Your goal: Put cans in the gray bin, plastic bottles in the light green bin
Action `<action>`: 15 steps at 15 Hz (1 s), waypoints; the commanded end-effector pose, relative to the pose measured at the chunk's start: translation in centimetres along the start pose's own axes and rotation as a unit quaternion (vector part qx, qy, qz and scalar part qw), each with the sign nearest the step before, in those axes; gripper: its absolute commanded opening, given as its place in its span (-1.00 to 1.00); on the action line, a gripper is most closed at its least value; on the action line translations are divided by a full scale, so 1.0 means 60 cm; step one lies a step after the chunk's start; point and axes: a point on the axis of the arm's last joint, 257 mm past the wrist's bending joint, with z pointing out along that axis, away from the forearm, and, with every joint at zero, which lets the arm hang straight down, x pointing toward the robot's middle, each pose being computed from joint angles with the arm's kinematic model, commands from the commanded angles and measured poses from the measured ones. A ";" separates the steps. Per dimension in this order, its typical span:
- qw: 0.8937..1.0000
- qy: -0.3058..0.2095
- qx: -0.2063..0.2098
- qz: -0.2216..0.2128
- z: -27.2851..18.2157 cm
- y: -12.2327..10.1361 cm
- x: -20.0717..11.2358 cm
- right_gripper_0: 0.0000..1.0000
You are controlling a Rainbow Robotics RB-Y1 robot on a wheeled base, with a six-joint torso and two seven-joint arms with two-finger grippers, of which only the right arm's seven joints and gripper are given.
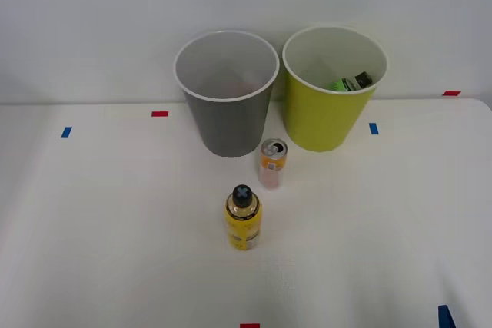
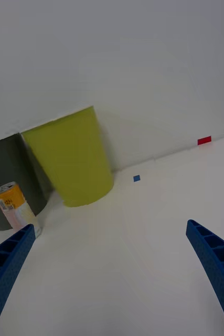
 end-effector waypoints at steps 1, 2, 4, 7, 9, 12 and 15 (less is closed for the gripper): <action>1.000 -0.001 -0.005 -0.029 -0.001 0.001 -0.002 1.00; 0.999 -0.001 -0.004 -0.035 -0.001 0.001 -0.003 1.00; 0.999 -0.002 -0.006 -0.047 0.000 0.001 -0.004 1.00; 0.998 -0.005 -0.012 -0.064 0.000 0.001 -0.008 1.00; 0.997 -0.005 -0.012 -0.070 0.000 -0.002 -0.011 1.00; 0.997 -0.003 -0.014 -0.070 -0.001 0.000 -0.009 1.00; 0.997 0.000 -0.020 -0.077 -0.001 0.006 -0.005 1.00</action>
